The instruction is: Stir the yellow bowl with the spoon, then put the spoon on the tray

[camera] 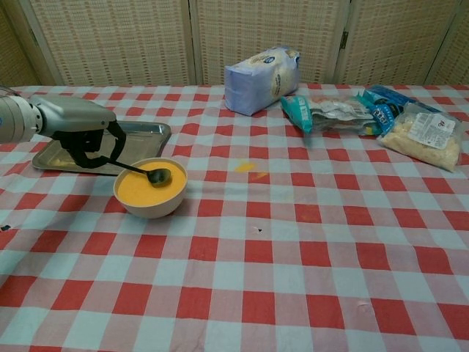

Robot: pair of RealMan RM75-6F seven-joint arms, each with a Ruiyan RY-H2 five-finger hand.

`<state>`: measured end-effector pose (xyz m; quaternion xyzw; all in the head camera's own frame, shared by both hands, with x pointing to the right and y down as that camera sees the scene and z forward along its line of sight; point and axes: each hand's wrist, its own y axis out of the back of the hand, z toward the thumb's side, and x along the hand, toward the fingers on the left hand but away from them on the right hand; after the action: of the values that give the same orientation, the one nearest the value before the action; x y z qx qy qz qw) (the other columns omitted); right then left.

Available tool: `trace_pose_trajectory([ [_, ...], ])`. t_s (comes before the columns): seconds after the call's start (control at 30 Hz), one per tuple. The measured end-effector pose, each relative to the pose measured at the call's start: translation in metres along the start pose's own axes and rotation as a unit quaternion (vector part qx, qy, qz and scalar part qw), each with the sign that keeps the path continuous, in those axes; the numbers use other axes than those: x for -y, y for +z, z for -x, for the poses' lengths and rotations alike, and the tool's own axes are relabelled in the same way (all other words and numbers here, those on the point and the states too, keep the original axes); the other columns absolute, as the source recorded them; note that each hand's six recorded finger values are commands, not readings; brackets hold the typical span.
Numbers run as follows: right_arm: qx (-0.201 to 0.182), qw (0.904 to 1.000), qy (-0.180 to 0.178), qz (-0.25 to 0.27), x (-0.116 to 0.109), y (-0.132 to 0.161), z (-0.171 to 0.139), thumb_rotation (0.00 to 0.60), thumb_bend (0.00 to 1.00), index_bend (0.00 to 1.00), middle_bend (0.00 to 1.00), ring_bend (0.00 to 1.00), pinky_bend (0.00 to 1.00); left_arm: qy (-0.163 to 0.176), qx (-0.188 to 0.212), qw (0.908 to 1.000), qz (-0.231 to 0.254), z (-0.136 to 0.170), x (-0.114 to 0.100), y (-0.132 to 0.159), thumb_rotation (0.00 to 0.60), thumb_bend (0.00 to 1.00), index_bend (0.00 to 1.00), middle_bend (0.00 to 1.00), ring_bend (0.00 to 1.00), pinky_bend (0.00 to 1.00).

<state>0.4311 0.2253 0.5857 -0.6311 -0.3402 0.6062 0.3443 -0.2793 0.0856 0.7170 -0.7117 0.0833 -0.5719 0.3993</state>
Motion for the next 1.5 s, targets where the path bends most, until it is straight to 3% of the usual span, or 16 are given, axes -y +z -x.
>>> trace_pose_trajectory([
  [0.97,0.0,1.0,0.001,-0.001,0.001,0.0,0.0,0.6,0.17,0.0,0.0,0.0,0.0,-0.001,-0.003,1.0,0.001,0.005,0.001,-0.004,0.6,0.46,0.55,1.0,1.0,1.0],
  [1.2,-0.001,1.0,0.001,-0.001,0.001,0.001,0.0,0.6,0.17,0.0,0.0,0.0,0.0,0.0,-0.004,1.0,0.002,0.008,0.002,-0.006,0.6,0.46,0.42,1.0,1.0,1.0],
  [1.5,-0.001,1.0,0.003,-0.001,0.001,0.001,-0.001,0.6,0.17,0.0,0.0,0.0,0.0,0.016,-0.005,0.9999,0.0,0.011,0.002,-0.007,0.6,0.46,0.38,1.0,1.0,1.0],
])
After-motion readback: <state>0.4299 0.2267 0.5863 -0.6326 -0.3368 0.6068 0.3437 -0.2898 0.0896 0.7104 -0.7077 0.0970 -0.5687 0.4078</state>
